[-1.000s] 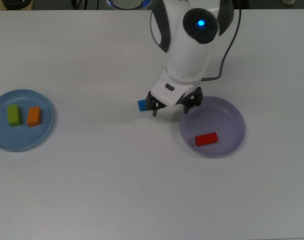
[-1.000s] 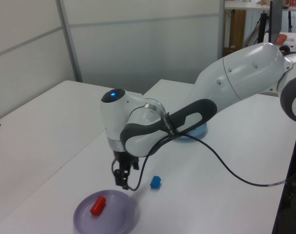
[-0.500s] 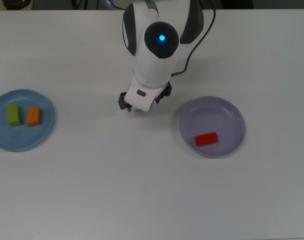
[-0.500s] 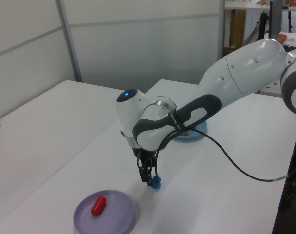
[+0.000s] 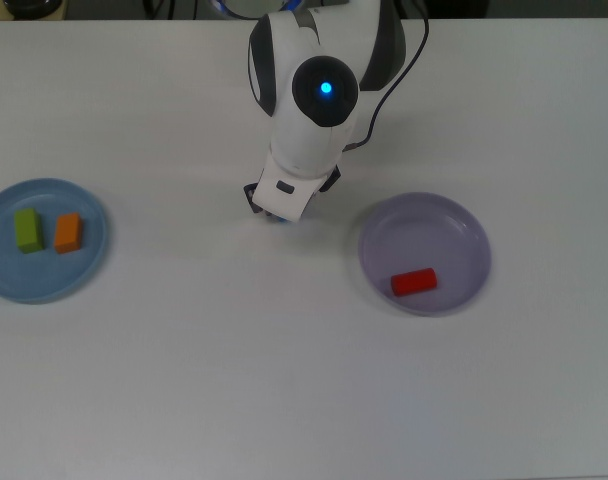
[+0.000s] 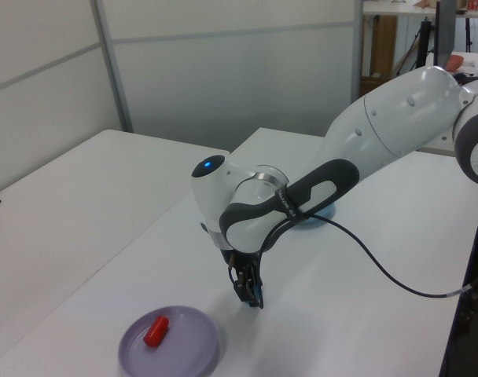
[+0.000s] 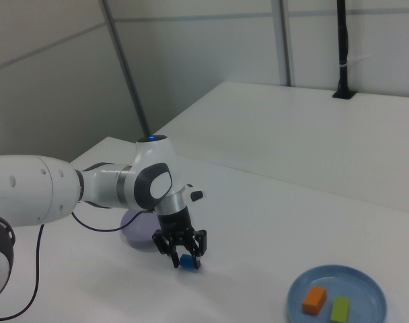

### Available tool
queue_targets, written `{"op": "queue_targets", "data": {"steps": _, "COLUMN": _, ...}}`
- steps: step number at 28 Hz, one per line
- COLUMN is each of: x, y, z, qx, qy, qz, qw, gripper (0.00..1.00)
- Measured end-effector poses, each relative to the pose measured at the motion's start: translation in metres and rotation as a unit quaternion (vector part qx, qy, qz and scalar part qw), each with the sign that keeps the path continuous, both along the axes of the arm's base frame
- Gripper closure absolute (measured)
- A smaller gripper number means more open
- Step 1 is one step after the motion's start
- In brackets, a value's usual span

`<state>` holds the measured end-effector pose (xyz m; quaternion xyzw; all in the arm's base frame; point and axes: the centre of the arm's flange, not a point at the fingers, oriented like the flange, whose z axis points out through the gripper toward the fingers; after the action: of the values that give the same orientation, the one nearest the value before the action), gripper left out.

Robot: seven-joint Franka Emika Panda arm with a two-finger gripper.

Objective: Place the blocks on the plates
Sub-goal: 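Move the gripper to the blue cube and grasp it, then carry the blue cube onto the lavender plate beside the red block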

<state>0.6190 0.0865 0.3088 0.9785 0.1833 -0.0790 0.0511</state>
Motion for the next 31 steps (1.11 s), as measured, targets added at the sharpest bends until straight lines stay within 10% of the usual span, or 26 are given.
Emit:
{"op": "queue_targets", "data": {"steps": 6, "x": 0.000, "y": 0.000, "z": 0.004, "qx": 0.004, "qy": -0.003, "qz": -0.003, "qw": 1.0000, "gripper": 0.61}}
{"op": "queue_targets", "data": {"steps": 31, "x": 0.004, "y": 0.126, "z": 0.075, "qx": 0.072, "qy": -0.121, "qz": -0.015, "qw": 0.9900, "gripper": 0.61}}
